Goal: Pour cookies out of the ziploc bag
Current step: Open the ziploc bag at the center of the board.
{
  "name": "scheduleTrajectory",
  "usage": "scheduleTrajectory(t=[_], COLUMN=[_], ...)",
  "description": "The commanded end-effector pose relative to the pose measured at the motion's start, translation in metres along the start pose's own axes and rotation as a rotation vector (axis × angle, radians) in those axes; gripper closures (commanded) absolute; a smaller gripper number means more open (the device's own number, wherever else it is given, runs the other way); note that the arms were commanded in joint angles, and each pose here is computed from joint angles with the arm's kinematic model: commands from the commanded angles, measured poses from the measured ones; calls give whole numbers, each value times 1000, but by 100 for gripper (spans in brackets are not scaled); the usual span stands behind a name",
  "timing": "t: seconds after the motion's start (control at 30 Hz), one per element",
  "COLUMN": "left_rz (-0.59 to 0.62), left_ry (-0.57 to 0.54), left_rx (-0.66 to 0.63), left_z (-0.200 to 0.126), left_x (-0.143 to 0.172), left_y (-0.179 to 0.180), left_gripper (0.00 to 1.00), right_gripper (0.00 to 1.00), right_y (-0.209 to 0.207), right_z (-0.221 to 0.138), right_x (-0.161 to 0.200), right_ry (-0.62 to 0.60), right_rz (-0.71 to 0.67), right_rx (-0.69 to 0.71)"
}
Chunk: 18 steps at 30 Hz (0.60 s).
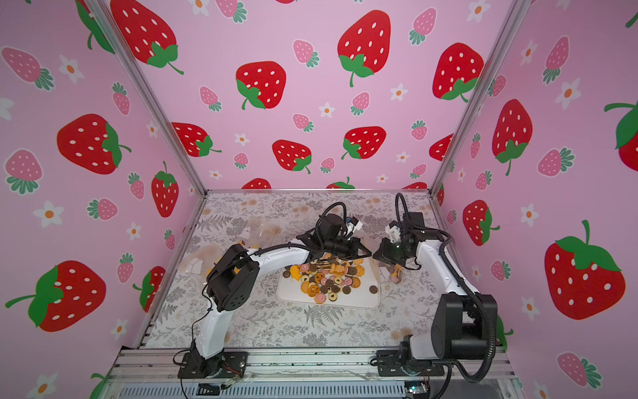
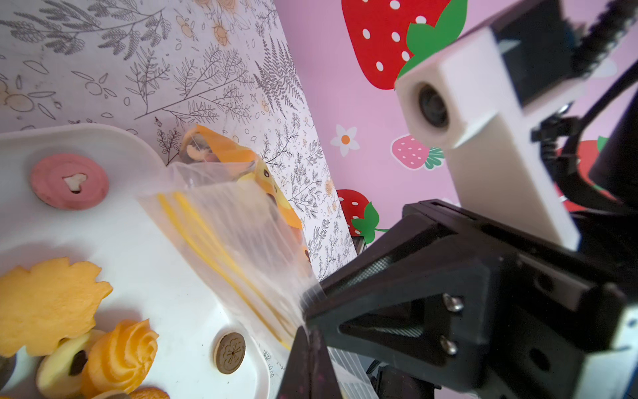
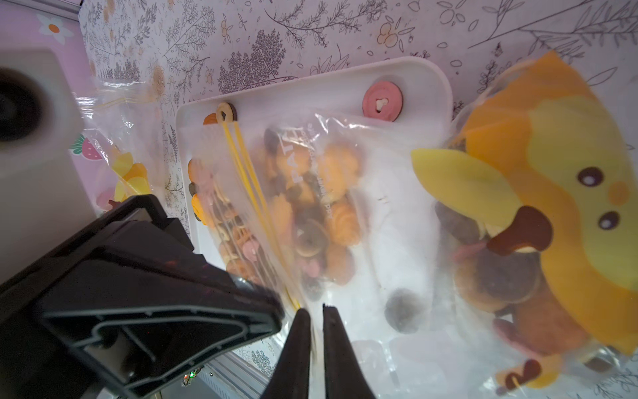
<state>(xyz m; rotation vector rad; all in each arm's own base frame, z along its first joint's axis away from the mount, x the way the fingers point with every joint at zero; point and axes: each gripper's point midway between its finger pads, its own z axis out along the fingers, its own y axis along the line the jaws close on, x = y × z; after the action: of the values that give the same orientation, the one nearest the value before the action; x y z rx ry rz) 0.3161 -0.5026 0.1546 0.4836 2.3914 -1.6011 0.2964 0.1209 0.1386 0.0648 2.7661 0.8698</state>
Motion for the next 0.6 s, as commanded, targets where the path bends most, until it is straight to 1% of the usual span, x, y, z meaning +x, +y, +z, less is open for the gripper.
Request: scheduleTrajectory(t=[0.0, 0.07, 0.2, 0.33, 0.57], left_rz=[43, 46, 41, 39, 38], left_ry=[-11, -10, -5, -3, 8], left_rx=[46, 46, 41, 36, 12], left_z=[-11, -11, -11, -12, -15], left_x=[-6, -6, -4, -2, 1], left_y=[-24, -25, -23, -22, -18], left_gripper=[100, 100, 100, 100, 100], right_gripper=[88, 91, 100, 100, 100], right_y=[3, 3, 4, 4, -4], right_z=[0, 0, -1, -4, -13], right_x=[-3, -3, -4, -6, -9], right_ry=[0, 0, -5, -20, -59], right_rz=[-22, -25, -28, -35, -72], right_rx=[6, 6, 4, 20, 110])
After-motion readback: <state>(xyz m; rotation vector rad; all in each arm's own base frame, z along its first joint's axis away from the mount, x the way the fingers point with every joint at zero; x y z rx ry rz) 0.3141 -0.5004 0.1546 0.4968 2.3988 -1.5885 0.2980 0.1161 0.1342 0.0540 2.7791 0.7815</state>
